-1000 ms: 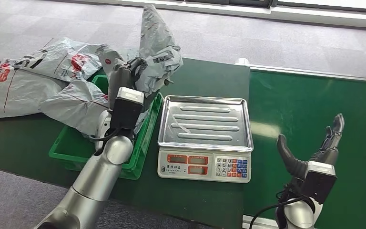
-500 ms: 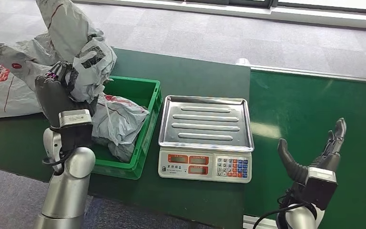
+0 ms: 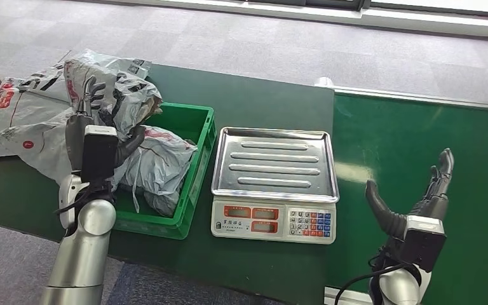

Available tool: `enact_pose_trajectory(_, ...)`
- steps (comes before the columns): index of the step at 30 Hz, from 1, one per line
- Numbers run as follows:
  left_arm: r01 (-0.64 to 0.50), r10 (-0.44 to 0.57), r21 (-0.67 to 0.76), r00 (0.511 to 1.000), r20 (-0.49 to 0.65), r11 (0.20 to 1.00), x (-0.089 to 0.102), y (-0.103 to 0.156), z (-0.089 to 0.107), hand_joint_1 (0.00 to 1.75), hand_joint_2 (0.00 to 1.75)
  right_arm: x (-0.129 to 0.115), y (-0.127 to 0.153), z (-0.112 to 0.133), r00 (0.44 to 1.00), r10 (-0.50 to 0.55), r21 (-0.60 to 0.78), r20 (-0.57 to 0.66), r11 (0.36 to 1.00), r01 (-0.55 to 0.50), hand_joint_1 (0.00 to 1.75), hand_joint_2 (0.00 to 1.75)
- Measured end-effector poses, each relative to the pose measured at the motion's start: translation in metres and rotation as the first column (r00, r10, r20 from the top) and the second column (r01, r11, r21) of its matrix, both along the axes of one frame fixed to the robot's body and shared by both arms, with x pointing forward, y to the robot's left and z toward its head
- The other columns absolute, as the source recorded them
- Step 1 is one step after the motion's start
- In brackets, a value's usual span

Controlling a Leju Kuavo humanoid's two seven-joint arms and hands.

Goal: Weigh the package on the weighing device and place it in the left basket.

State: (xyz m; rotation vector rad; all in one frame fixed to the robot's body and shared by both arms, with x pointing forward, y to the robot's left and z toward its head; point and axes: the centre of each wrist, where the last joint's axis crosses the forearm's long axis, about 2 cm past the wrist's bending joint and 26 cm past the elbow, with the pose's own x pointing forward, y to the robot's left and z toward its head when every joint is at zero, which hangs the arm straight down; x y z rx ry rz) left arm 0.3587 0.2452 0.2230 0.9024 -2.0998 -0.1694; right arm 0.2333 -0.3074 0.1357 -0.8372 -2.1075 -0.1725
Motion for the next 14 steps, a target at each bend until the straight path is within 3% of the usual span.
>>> enact_pose_trajectory(14,0.088,-0.090,-0.022,0.992,-0.093,0.996,0.004,-0.002,-0.025,0.00,1.75,0.003,0.000,0.002,1.000,0.003,0.002,0.008,1.000,-0.003,0.00,1.75)
